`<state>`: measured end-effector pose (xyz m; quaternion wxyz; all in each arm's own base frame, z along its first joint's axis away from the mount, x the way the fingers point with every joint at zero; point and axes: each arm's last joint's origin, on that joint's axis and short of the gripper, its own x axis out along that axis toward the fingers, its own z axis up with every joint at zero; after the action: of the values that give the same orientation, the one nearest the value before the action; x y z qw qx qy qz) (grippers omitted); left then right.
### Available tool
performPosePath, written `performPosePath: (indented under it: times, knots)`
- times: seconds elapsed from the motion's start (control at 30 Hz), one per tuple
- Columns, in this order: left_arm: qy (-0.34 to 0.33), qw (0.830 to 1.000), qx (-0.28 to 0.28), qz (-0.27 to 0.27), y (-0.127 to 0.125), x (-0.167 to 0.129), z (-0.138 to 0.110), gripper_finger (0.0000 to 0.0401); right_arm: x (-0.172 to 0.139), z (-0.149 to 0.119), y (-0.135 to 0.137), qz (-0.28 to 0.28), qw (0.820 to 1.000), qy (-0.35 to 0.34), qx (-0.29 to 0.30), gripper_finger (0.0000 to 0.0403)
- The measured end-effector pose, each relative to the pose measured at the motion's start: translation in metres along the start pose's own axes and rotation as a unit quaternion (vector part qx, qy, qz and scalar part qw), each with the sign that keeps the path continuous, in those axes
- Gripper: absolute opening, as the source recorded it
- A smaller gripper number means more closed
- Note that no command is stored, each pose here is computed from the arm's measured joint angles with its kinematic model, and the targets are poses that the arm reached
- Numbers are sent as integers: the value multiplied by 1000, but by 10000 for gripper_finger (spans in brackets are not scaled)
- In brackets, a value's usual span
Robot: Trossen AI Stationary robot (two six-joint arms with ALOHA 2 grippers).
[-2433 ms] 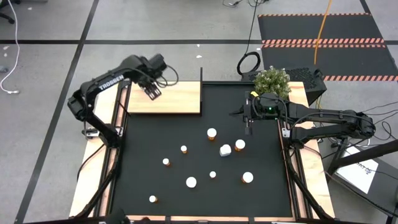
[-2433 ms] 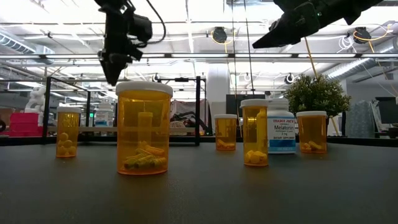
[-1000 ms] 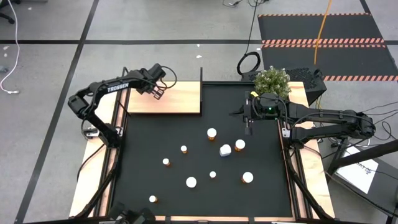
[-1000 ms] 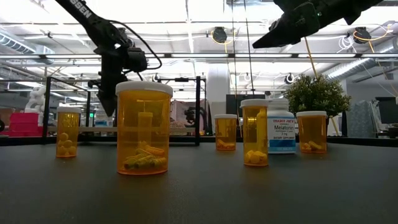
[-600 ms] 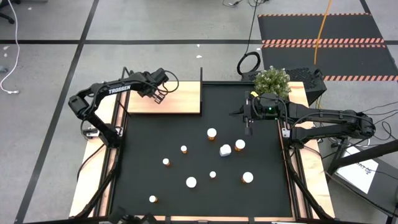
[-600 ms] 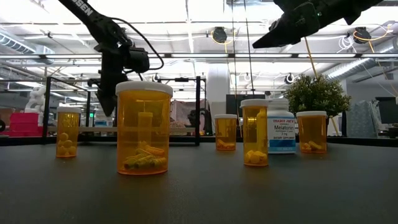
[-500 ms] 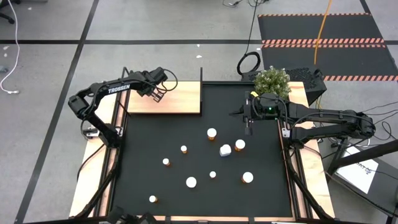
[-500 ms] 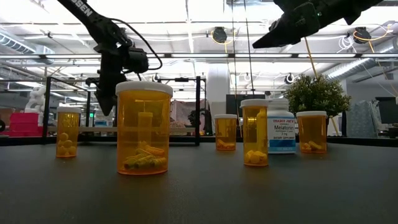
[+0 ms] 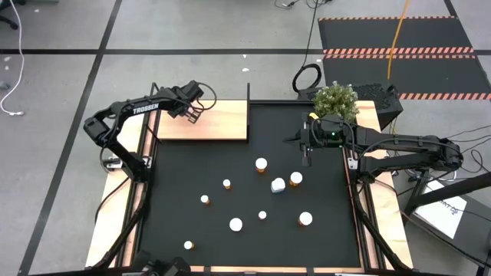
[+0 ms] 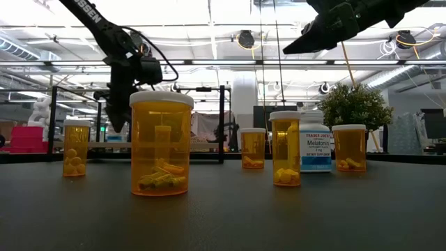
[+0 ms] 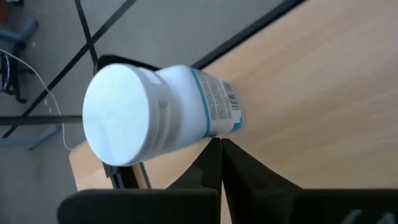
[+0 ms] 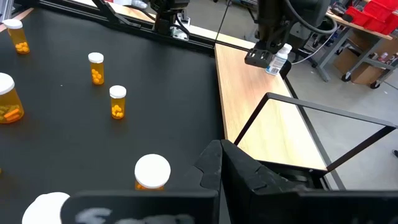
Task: Pick and place medicine bottles onto shelf by color
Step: Put the white pill bottle on the shelf, then put the white pill bottle on the shelf aligned with the other white pill bottle on the shelf
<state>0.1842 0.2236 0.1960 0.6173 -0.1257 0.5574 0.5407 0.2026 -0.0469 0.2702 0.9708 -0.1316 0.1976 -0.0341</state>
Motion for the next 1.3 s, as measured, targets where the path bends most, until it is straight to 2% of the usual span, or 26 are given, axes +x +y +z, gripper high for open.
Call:
performPosePath:
  times: [0.17, 0.33, 0.6, 0.73, 0.93, 1.13, 1.3]
  knots:
    - [-7, 1000, 0, -2, -1, 0, 1, 15, 0, 0, 0, 0, 1000, 0, 0, 0]
    - [-5, 1000, 20, -20, -9, -6, -1, 5, 0, 0, 0, 0, 1000, 0, 0, 0]
    - [-69, 993, 61, -78, -34, -49, 1, 15, 0, 0, 0, 0, 1000, 1, 23, 9]
    - [-124, 983, 81, -110, -40, -83, -2, 9, 5, -4, 5, 17, 997, 21, 72, 42]
    - [-209, 961, 86, -157, -41, -132, -18, 9, 19, -4, 34, 79, 987, 55, 127, 116]
    - [-243, 945, 78, -204, -50, -162, -36, 29, 35, 6, 59, 122, 971, 105, 175, 184]
    - [-249, 931, 124, -238, -70, -179, -57, 32, 46, 6, 80, 106, 966, 150, 184, 219]
